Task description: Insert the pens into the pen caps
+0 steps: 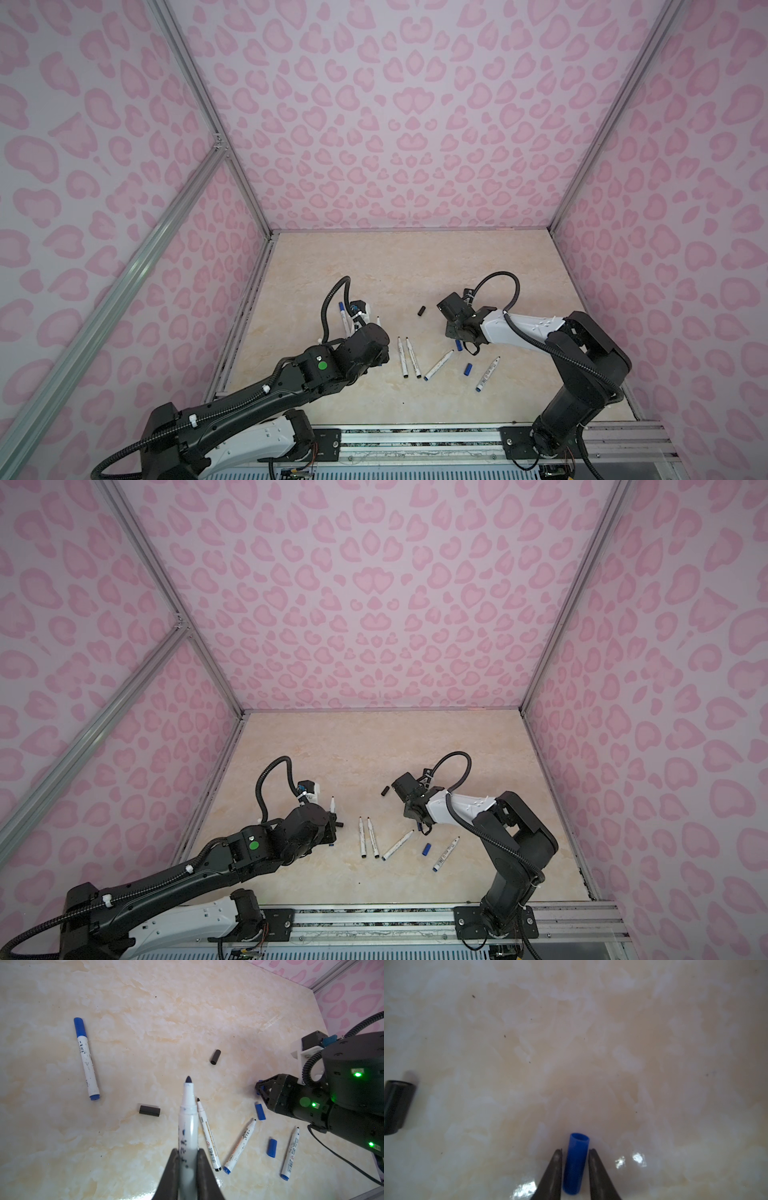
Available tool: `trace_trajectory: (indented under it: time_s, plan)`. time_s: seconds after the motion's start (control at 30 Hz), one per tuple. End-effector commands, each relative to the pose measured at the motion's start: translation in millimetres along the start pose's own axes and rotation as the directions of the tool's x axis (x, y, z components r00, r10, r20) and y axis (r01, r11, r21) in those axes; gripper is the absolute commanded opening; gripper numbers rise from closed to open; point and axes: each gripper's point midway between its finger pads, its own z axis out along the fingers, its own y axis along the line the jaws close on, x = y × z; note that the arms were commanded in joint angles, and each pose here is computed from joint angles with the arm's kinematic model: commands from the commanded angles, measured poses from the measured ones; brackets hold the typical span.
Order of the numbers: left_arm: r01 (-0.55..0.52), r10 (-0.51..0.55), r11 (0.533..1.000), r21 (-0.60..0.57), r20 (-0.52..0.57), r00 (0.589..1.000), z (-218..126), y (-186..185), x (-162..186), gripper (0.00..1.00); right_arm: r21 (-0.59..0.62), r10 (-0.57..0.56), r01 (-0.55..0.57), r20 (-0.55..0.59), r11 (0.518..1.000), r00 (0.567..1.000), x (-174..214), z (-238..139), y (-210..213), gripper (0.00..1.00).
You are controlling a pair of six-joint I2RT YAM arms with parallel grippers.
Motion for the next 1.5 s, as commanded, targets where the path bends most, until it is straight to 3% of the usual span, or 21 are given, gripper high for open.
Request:
trace_trajectory:
  time_s: [0.0,0.23,0.47,0.63,0.73,0.87,1.0,1.07,1.17,1.47]
  plan:
    - [0.008,-0.008,1.0,-0.016,0.013,1.0,0.5,2.4,-2.3,0.03,0.026,-0.07,0.07,0.002,0.997,0.998,-0.8,-2.1,-6.4,0.26]
    - [0.008,-0.008,1.0,-0.016,0.011,1.0,1.6,1.3,-2.1,0.03,0.026,-0.181,0.183,-0.05,0.983,0.982,4.6,4.2,-0.4,0.24]
    - [0.007,-0.007,1.0,-0.017,0.013,1.0,1.4,1.1,-2.6,0.03,0.01,-0.18,0.181,-0.058,0.983,0.982,9.2,6.8,1.5,0.26]
    - [0.01,-0.01,1.0,-0.019,0.015,1.0,1.1,3.1,-2.0,0.03,0.013,-0.185,0.186,-0.052,0.982,0.981,8.0,5.8,0.8,0.1]
    - [0.012,-0.011,1.0,-0.016,0.017,1.0,0.0,2.8,-2.8,0.03,0.002,-0.194,0.194,-0.048,0.981,0.98,8.0,3.7,1.0,0.1]
    - [0.014,-0.014,1.0,-0.015,0.018,1.0,-0.4,3.1,-2.8,0.03,-0.006,-0.205,0.205,-0.04,0.979,0.978,7.6,0.6,0.1,0.19]
    - [0.016,-0.016,1.0,-0.012,0.02,1.0,-1.1,2.9,-3.4,0.03,-0.017,-0.21,0.21,-0.035,0.978,0.977,9.7,-2.9,-0.7,0.51]
    - [0.016,-0.015,1.0,-0.013,0.019,1.0,-1.0,3.3,-3.2,0.03,-0.022,-0.212,0.211,-0.031,0.977,0.977,10.5,-5.2,-1.1,0.58]
    - [0.014,-0.014,1.0,-0.013,0.018,1.0,-1.1,3.1,-3.0,0.03,-0.006,-0.21,0.209,-0.028,0.978,0.977,12.1,-7.4,-6.2,0.58]
    - [0.016,-0.016,1.0,-0.011,0.018,1.0,-1.4,2.7,-3.3,0.03,0.061,-0.197,0.197,-0.011,0.978,0.98,10.6,-12.1,-24.9,0.42]
